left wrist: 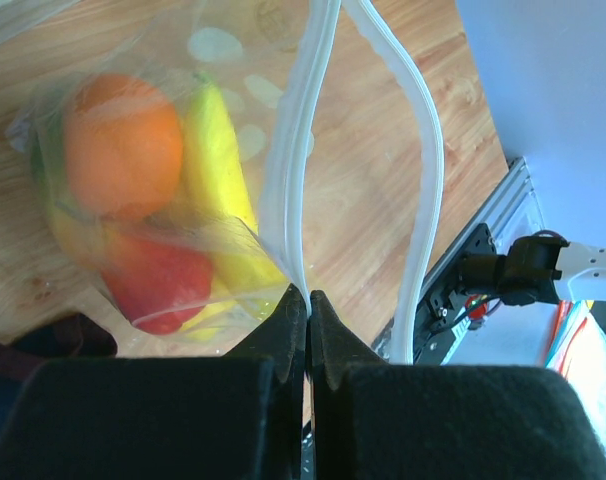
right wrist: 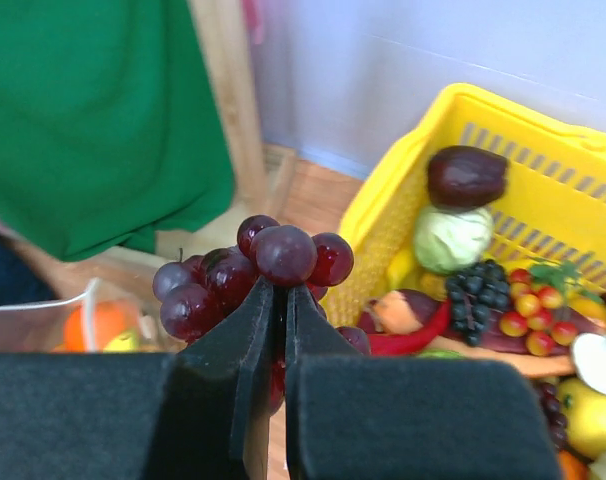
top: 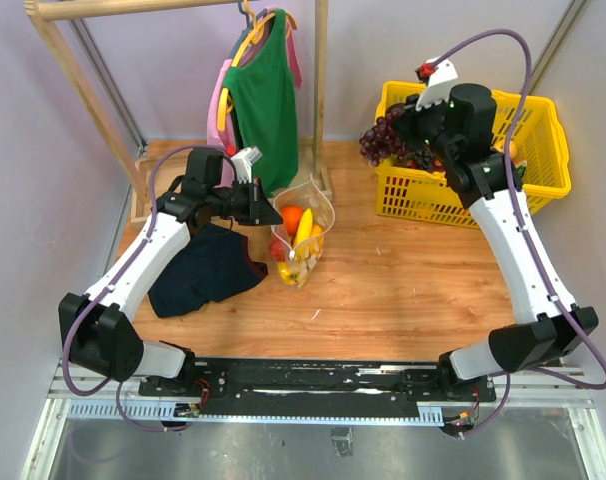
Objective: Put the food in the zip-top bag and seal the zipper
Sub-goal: Pick up the fake fruit from the bin, then place the fake fruit in the zipper food storage bag.
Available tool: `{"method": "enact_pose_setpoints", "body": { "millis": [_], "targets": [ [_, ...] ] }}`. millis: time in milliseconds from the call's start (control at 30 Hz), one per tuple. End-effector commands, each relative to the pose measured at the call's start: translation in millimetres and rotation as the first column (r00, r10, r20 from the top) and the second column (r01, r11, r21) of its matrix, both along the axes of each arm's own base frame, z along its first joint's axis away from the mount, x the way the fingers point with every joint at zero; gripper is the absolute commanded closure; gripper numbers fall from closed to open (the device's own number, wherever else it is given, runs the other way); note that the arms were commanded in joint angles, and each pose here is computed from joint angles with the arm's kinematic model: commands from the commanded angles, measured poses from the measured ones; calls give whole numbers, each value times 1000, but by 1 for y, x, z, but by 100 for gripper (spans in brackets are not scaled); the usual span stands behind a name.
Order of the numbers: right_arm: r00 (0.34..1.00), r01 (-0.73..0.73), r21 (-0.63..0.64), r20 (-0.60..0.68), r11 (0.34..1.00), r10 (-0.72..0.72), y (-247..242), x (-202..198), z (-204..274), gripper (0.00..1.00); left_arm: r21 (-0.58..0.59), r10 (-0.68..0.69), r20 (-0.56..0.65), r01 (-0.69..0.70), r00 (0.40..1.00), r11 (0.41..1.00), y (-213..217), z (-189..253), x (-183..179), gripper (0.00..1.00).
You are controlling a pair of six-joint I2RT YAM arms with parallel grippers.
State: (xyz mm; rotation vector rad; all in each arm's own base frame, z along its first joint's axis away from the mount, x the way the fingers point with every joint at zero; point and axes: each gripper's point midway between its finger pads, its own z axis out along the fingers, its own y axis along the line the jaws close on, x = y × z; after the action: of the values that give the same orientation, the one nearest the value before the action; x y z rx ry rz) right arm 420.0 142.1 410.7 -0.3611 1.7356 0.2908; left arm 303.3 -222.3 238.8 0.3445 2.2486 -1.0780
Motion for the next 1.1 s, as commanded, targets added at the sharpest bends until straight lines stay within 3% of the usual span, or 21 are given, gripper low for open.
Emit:
{"method": "enact_pose_setpoints", "body": {
  "millis": [0, 300, 533, 1067],
  "targets": [
    [991, -119, 61, 72, 991, 114, 38, -33, 28, 99, -30, -18, 29, 19, 999, 999, -1, 8, -2, 100],
    [946, -324, 123, 26, 938, 324, 114, -80, 7, 99, -34, -18, 32, 19, 999, 999, -2, 9, -2, 100],
    [917, -374, 193, -68, 907, 392, 155, -95, -23, 99, -40, -24, 33, 25, 999, 999, -3, 10, -3, 100],
    [928, -230, 203, -250, 952, 278, 187, -94, -80, 99, -42, -23, 36, 25, 999, 999, -2, 11, -4, 100]
  ]
}}
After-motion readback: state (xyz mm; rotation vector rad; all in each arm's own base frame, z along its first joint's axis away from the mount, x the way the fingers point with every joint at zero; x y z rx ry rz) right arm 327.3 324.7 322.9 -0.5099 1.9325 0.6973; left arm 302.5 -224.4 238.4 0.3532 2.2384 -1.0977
